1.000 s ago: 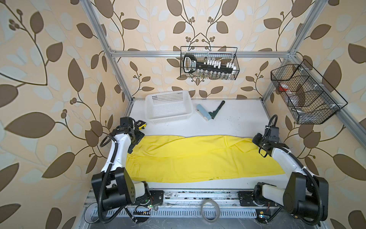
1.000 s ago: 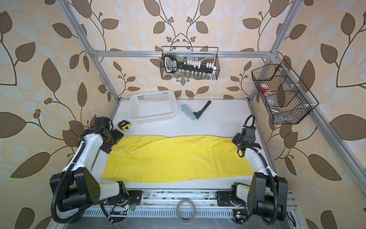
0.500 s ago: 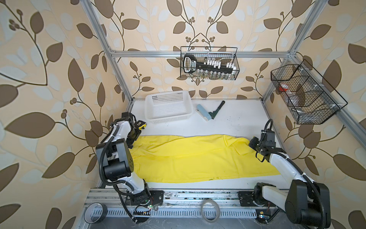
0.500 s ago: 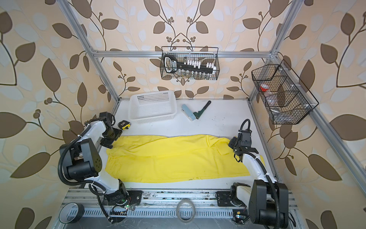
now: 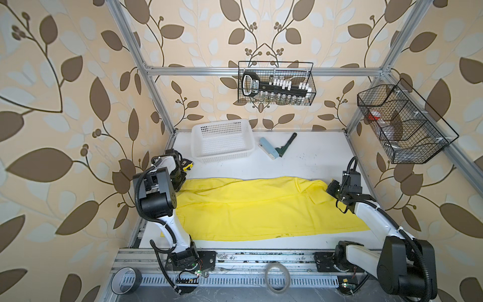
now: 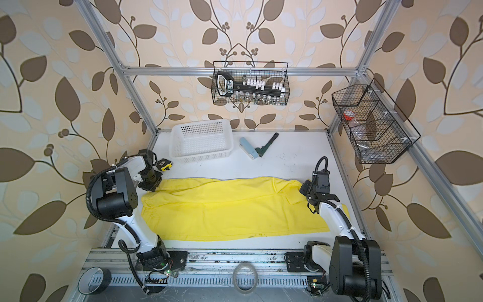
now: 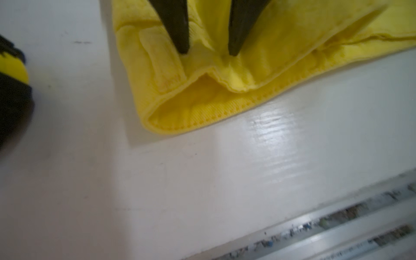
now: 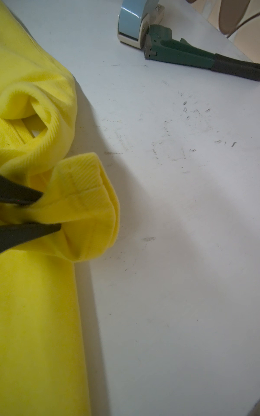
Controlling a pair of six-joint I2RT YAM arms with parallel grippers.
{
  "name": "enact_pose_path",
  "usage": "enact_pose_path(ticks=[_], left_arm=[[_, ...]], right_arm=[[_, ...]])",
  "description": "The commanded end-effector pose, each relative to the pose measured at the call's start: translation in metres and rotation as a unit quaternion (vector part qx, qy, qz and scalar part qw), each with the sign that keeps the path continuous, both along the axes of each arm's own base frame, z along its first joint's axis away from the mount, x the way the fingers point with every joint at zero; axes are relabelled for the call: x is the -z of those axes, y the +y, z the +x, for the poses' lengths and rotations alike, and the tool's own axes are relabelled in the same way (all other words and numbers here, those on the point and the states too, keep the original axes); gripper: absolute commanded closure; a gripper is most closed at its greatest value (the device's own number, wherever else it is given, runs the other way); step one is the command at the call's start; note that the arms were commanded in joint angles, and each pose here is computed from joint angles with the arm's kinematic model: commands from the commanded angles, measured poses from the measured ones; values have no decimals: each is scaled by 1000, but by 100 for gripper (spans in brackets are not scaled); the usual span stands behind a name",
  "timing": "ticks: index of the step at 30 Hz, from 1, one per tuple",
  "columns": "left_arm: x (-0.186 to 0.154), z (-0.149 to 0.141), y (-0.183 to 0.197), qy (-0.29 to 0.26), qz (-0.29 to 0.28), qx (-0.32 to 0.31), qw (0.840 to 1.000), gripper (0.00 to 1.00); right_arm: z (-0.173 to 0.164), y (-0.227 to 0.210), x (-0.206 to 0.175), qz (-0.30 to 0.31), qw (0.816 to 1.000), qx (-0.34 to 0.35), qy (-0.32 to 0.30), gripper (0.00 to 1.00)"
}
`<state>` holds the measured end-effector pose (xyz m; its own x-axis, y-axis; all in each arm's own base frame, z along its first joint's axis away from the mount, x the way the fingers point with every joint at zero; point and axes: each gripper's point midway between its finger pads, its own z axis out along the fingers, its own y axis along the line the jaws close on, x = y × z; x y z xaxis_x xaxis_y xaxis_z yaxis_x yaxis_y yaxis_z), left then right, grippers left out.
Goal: Fold and stack the trousers
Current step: Smooth out the trousers at the center of the table.
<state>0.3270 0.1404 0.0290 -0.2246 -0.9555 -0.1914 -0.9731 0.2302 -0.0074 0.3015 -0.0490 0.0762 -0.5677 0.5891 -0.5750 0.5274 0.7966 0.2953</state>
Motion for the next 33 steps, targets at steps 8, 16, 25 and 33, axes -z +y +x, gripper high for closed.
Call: enact_pose_path(ticks=[8,16,25,33], left_arm=[[-27,35,22,-31,37,44,998,100],[-50,59,34,-55,58,65,995,100],[-61,67,45,-75,85,49,992,100],[-77,68,49,-91,102,48,989,100]], right_arm=[[18,-8,-25,-18,999,11,-33,98],[45,-25,-43,-30,998,37,-52,95],[66,-46,-33,-42,997,43,-39,92],[99,-49,-50,-39,995,19,-92,87]])
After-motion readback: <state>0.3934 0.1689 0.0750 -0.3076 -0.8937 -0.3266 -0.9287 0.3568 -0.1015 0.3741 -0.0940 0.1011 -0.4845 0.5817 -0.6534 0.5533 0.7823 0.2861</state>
